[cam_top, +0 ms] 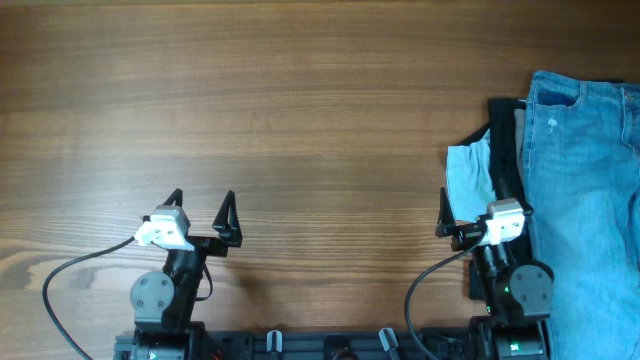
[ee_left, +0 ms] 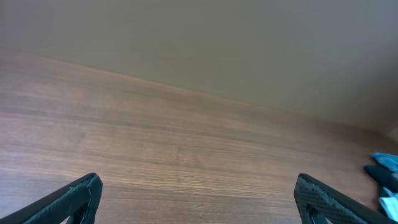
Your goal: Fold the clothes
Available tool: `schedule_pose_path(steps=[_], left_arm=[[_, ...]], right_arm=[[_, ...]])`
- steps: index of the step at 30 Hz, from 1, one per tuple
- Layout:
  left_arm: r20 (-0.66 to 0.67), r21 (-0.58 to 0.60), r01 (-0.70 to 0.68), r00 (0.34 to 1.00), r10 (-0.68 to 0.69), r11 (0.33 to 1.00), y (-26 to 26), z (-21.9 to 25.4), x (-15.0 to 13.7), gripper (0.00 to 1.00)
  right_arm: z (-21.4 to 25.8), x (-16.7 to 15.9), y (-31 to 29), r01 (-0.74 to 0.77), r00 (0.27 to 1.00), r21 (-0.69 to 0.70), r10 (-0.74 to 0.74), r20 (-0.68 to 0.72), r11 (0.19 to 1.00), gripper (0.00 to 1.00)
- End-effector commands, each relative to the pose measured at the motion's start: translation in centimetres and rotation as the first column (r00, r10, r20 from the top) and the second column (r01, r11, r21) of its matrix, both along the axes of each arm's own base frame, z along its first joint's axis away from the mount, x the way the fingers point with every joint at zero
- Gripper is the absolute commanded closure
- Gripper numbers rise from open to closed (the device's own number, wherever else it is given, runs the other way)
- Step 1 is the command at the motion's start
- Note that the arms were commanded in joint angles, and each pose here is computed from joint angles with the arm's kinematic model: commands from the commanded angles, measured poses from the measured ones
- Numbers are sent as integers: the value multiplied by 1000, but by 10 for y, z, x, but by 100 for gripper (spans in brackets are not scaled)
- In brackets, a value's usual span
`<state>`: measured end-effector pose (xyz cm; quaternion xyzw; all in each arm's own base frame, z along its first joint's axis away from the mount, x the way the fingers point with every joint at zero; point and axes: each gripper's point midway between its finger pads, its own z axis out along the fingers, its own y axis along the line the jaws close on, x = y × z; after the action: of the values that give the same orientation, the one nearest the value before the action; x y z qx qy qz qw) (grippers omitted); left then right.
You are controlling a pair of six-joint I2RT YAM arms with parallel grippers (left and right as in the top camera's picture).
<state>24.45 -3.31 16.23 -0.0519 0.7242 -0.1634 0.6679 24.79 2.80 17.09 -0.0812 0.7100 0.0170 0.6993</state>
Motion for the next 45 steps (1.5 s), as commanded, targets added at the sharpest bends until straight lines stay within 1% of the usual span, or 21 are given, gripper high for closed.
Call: schedule_pose_path(steps=[1, 3, 6, 9, 11, 13, 15, 18, 19, 20, 22, 24, 25, 26, 29, 33, 40, 41, 43, 44, 45], left_arm=[[65, 17, 43, 997, -44, 999, -7, 31, -5, 0], [69, 17, 42, 997, -43, 999, -7, 50, -9, 0], [-22, 22, 12, 1000, -12, 1000, -1, 79, -16, 0], [-190, 41, -29, 981, 36, 999, 6, 110, -5, 0], [-308, 52, -22, 951, 37, 998, 5, 124, 12, 0], [-470, 54, 7, 882, 19, 998, 0, 134, 32, 0], [-572, 61, 14, 820, 23, 998, -1, 137, 45, 0], [-646, 67, 22, 763, 26, 997, -2, 136, 68, 0], [-657, 43, 38, 754, -1, 998, -8, 132, 73, 0], [-665, 22, 60, 746, -31, 998, -13, 129, 75, 0], [-675, -28, 109, 731, -99, 994, -25, 126, 76, 0], [-668, -26, 119, 737, -106, 993, -26, 127, 77, 0], [-655, -18, 112, 749, -96, 994, -24, 130, 81, 0], [-647, -18, 112, 757, -97, 994, -24, 132, 83, 0], [-629, -31, 122, 769, -114, 992, -27, 136, 86, 0], [-634, -35, 126, 764, -119, 991, -28, 135, 87, 2], [-683, -39, 123, 721, -117, 992, -29, 112, 100, 0], [-695, -41, 123, 709, -116, 992, -30, 107, 103, 0], [-713, -42, 122, 691, -115, 992, -30, 98, 107, 0], [-718, -43, 122, 687, -115, 992, -30, 96, 108, 0], [-726, -44, 121, 678, -115, 992, -30, 92, 109, 0]], right_arm=[[43, -5, 4, -38, 996, 131, 26, 87, 991, 0], [72, -13, 12, -97, 989, 177, 75, 130, 979, 0], [108, -20, 16, -123, 989, 242, 98, 113, 963, 0], [145, -14, 17, -98, 994, 244, 106, -20, 965, 0], [153, -3, 20, -74, 973, 227, 119, -195, 971, 0], [140, 16, 22, -35, 879, 183, 117, -463, 983, 0], [130, 35, 31, -65, 774, 173, 159, -613, 983, 0], [120, 53, 76, -204, 582, 373, 419, -697, 905, 0], [113, 65, 82, -217, 553, 404, 453, -699, 889, 0], [106, 80, 81, -197, 557, 404, 441, -704, 893, 0], [95, 124, 56, -8, 629, 389, 307, -714, 921, 0], [93, 161, 4, 192, 715, 304, 79, -695, 933, 0], [92, 176, -32, 308, 735, 238, -71, -674, 921, 7], [88, 184, -68, 418, 723, 173, -212, -658, 892, 15], [53, 188, -147, 629, 583, 18, -457, -672, 777, 20], [-20, 195, -203, 709, 442, -41, -488, -752, 704, 29], [-142, 210, -210, 583, 345, -143, -403, -847, 800, 32], [-156, 211, -207, 558, 337, -149, -387, -858, 816, 32], [-174, 213, -204, 510, 337, -155, -362, -869, 846, 11], [-180, 212, -203, 508, 329, -157, -359, -873, 847, 9], [-181, 211, -203, 510, 325, -157, -358, -875, 846, 20]])
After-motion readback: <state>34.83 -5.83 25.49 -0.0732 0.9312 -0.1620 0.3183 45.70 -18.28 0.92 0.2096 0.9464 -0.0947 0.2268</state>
